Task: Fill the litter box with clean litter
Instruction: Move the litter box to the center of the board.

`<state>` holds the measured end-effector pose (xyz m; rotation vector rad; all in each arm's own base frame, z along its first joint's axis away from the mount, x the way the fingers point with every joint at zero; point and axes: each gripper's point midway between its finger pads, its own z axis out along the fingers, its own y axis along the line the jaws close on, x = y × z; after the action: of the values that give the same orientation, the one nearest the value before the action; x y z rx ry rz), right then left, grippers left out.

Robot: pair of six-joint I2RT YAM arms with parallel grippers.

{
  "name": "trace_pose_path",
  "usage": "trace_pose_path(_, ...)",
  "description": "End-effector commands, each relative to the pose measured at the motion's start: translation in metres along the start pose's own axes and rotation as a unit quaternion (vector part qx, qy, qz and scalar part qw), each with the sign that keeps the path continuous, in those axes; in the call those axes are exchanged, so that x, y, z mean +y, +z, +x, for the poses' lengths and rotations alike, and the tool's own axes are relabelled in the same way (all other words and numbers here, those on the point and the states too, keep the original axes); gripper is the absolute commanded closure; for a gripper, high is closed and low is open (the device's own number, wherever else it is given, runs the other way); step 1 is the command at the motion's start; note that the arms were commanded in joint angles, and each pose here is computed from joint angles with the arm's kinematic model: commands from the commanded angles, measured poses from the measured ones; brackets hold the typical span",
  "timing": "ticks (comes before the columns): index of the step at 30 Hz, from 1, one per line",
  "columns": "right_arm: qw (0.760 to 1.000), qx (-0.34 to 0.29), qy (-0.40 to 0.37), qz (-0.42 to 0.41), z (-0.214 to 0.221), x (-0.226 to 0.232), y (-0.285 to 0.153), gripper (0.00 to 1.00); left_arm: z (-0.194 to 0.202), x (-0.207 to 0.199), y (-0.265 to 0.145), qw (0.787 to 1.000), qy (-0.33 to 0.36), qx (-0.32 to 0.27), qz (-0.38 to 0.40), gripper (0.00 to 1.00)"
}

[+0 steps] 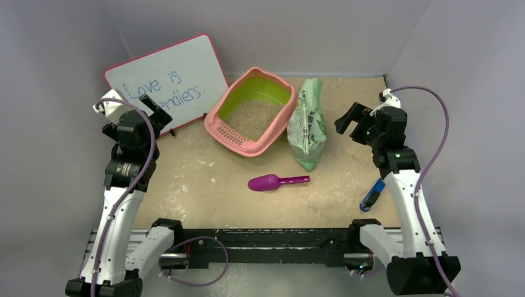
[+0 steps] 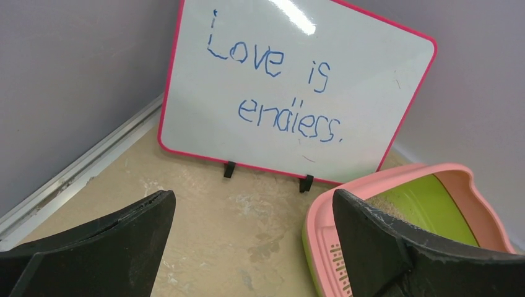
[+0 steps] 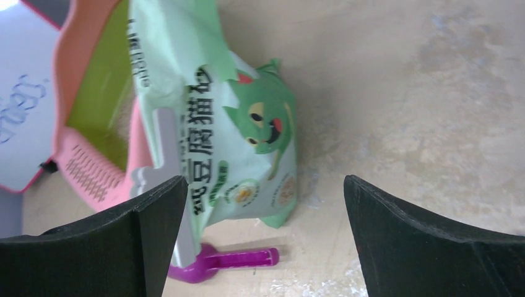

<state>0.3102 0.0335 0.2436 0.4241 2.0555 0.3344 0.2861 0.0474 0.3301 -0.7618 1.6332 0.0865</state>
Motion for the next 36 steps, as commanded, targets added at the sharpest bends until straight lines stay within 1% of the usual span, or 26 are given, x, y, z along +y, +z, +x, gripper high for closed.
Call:
trace_pose_path(1,0.994,-0.030,-0.028,-0.098,-0.023,0.039,-0.007,0.01,0.004,-0.004,0.002,1.000,0.005,0.005,0.012,0.01)
trace_pose_path(4,0.993,-0.031,-0.043,-0.105,-0.030,0.044,-0.006,0.01,0.022,-0.023,0.005,0.997,0.028,0.036,0.066,0.01)
trace_pose_path(8,0.992,-0.011,-0.045,-0.117,-0.028,0.050,-0.007,0.01,0.039,-0.060,0.017,0.986,0.051,0.077,0.140,0.01)
trace_pose_path(11,0.990,0.001,-0.054,-0.130,-0.027,0.056,-0.009,0.01,0.058,-0.086,0.034,0.976,0.064,0.125,0.167,0.03)
trace_pose_path(12,0.990,0.002,-0.054,-0.126,-0.028,0.055,-0.009,0.01,0.063,-0.092,0.040,0.975,0.057,0.133,0.168,0.03)
trace_pose_path(14,0.993,0.002,-0.052,-0.108,-0.029,0.049,-0.009,0.01,0.065,-0.103,0.054,0.978,0.021,0.129,0.164,0.03)
trace_pose_path(18,0.994,0.019,-0.049,-0.094,-0.021,0.043,-0.009,0.01,0.077,-0.133,0.067,0.969,0.002,0.141,0.204,0.03)
trace_pose_path(20,0.995,0.020,-0.048,-0.085,-0.020,0.039,-0.008,0.01,0.085,-0.152,0.068,0.961,0.015,0.154,0.228,0.03)
trace_pose_path(25,0.996,0.016,-0.049,-0.072,-0.024,0.036,-0.005,0.01,0.096,-0.204,0.067,0.937,0.081,0.172,0.293,0.02)
trace_pose_path(28,0.996,0.018,-0.052,-0.069,-0.024,0.035,-0.003,0.01,0.105,-0.227,0.072,0.922,0.086,0.181,0.332,0.02)
trace_pose_path(32,0.996,0.020,-0.051,-0.071,-0.024,0.036,-0.006,0.01,0.124,-0.253,0.081,0.900,0.085,0.215,0.370,0.02)
trace_pose_path(34,0.996,0.019,-0.050,-0.075,-0.024,0.037,-0.008,0.01,0.134,-0.256,0.093,0.904,0.072,0.226,0.354,0.01)
trace_pose_path(36,0.996,0.018,-0.048,-0.078,-0.024,0.038,-0.011,0.01,0.137,-0.262,0.099,0.905,0.063,0.221,0.357,0.01)
